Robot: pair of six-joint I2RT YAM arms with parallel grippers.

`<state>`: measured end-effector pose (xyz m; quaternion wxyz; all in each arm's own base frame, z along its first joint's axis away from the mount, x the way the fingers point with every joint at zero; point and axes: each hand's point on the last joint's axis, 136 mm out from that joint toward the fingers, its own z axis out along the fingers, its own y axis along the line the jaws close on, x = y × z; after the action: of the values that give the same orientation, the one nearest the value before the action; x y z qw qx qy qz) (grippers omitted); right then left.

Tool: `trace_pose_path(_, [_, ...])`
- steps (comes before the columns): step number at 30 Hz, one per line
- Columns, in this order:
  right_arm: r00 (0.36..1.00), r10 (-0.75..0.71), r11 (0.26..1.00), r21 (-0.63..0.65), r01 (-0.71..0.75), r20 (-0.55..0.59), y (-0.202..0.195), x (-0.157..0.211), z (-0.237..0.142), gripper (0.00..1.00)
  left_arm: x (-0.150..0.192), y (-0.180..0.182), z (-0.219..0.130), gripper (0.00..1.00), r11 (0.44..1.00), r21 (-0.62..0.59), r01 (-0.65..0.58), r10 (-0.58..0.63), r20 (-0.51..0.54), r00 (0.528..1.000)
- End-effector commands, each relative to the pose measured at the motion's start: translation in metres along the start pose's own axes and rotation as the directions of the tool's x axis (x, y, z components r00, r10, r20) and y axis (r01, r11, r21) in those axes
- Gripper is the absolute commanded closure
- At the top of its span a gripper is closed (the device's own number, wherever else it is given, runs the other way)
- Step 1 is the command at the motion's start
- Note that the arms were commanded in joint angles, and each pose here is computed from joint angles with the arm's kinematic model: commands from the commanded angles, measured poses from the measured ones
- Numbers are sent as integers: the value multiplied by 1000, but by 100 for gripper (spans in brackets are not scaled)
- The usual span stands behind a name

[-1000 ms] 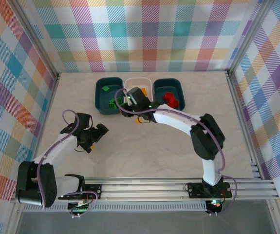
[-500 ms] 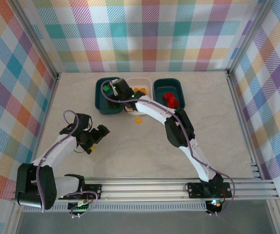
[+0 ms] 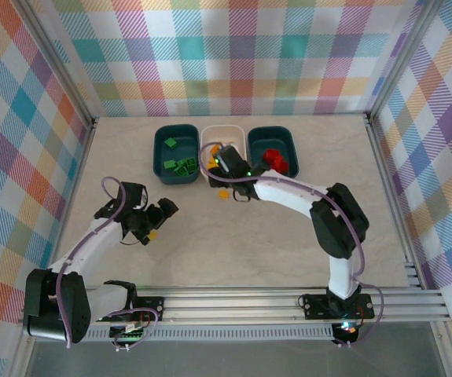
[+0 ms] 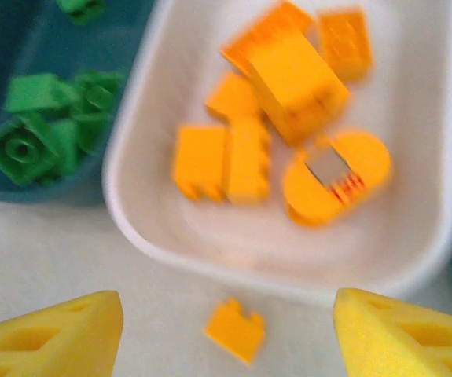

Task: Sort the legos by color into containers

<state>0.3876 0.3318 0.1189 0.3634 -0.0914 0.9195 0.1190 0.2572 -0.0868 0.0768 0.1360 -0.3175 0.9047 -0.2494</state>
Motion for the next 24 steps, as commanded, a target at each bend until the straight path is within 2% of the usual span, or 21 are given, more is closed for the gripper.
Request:
trace_pose_path(1, [989,144,988,61,-142,-27,-17,38,14,28,-6,-8,0,0,999,40,-13,13,15,1000])
trace_pose_path(4, [985,154,987,50,-151,-81,-11,51,25,27,-6,-8,5,0,999,44,-2,2,7,1000])
trace_pose_path(13, [973,180,984,47,-175,-142,6,61,67,27,-4,-7,3,0,999,42,-8,8,7,1000])
trace_pose_path(24, [975,124,992,14,-124,-183,24,69,85,43,-3,-6,2,0,999,36,-18,17,10,1000])
